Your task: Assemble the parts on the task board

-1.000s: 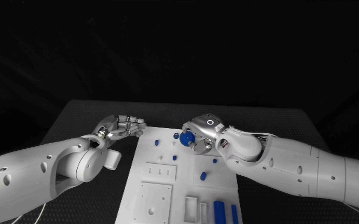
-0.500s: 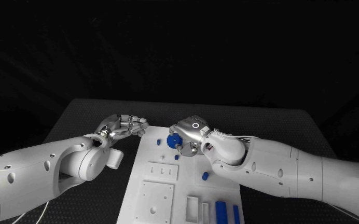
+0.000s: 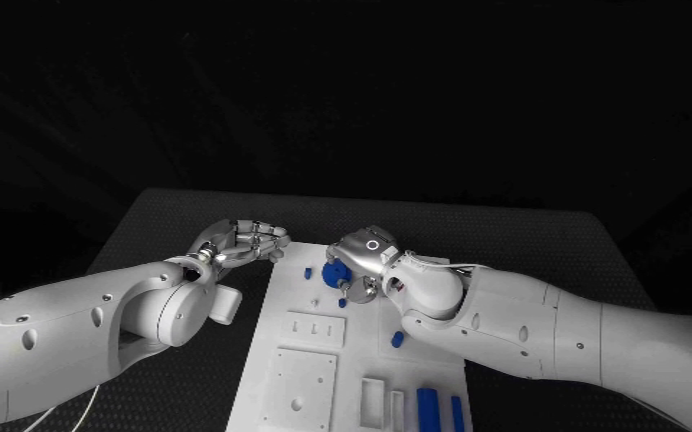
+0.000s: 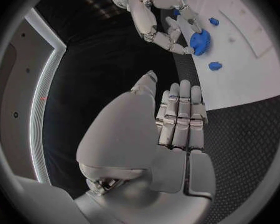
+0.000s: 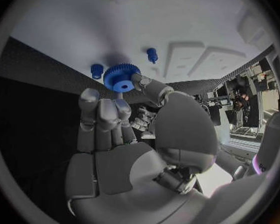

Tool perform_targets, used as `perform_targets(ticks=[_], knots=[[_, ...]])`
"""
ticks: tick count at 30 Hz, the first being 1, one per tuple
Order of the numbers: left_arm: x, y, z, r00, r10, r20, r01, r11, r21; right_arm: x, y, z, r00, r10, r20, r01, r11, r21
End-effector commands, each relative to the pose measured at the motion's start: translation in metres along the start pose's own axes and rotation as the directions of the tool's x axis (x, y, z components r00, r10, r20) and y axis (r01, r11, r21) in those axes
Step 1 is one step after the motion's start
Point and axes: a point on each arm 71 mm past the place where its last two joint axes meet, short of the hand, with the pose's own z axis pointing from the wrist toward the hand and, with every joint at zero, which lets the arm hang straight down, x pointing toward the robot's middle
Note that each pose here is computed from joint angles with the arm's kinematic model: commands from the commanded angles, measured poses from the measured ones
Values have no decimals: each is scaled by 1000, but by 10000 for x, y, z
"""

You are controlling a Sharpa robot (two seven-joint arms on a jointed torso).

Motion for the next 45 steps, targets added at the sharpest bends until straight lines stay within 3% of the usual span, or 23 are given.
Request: perform_targets(ticks=[1, 17, 41, 45], knots=[[23, -16, 7, 1000, 2, -14, -2, 1000, 9, 16, 11, 10, 1000, -21, 2, 21, 1000, -15], [37, -19, 11, 1000, 2, -18, -2, 1000, 9, 64, 4, 48, 1000, -10, -20, 9, 1000, -14], [36, -19, 13, 1000, 12, -22, -12, 1000, 9, 134, -49, 33, 994, 37, -100, -37, 999, 5], [36, -18, 14, 1000, 12, -23, -11, 1000, 9, 105, -68, 4, 996, 63, -69, -63, 998, 8]])
